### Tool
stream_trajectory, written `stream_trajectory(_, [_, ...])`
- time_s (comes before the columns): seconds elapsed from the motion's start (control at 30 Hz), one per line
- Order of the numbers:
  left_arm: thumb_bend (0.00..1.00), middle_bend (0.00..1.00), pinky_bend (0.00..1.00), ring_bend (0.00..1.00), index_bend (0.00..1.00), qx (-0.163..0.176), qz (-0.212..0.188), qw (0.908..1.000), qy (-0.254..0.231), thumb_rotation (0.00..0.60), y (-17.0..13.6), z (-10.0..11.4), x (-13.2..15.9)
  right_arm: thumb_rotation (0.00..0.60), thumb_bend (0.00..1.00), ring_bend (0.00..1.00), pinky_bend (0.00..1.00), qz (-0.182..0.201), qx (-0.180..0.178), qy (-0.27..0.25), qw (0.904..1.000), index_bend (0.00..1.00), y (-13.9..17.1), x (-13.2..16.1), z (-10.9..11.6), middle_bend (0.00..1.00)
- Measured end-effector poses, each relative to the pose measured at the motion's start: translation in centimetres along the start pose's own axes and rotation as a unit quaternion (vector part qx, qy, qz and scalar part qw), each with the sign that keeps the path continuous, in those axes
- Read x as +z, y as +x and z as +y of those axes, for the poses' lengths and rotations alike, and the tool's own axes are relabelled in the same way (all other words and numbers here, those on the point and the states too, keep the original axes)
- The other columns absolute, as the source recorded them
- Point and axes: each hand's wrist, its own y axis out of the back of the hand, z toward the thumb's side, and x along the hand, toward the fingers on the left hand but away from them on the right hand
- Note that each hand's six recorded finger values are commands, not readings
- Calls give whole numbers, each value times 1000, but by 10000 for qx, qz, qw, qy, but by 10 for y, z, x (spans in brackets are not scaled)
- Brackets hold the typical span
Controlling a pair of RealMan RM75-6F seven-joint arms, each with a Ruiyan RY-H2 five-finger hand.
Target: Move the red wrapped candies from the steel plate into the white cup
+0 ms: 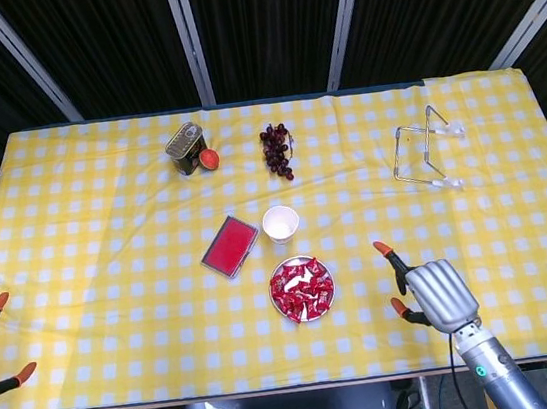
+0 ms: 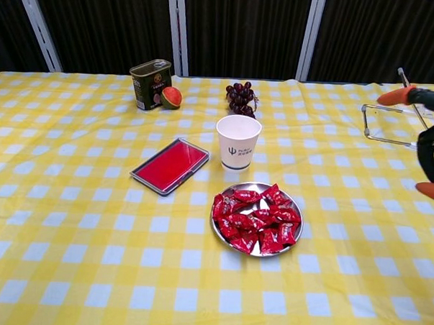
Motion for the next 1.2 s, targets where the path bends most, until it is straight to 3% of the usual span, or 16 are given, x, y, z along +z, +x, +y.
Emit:
stream_trajectory(0.3, [24, 0, 0, 0, 0, -109, 29, 9999, -101, 600, 0, 1, -3, 600, 406, 857, 994, 176, 651, 231, 9975, 2, -32, 52, -33, 716])
stream_trajectory(0.6, [24, 0, 0, 0, 0, -213, 122, 9993, -265, 600, 3, 2, -9, 600, 359, 863, 998, 367, 950, 264, 9945, 46, -62, 98, -62, 724])
stream_trajectory(0.83, [24, 0, 0, 0, 0, -272, 138, 9991, -300, 600, 3, 1, -10, 600, 354, 863, 998, 283, 1165, 299, 9923, 46, -80, 111, -83, 723])
stream_trajectory(1.2, [24, 0, 0, 0, 0, -321, 167, 9988, -343, 600, 4, 1, -10, 600, 351, 863, 998, -4, 1470, 206, 9889, 46, -92, 107, -99, 723])
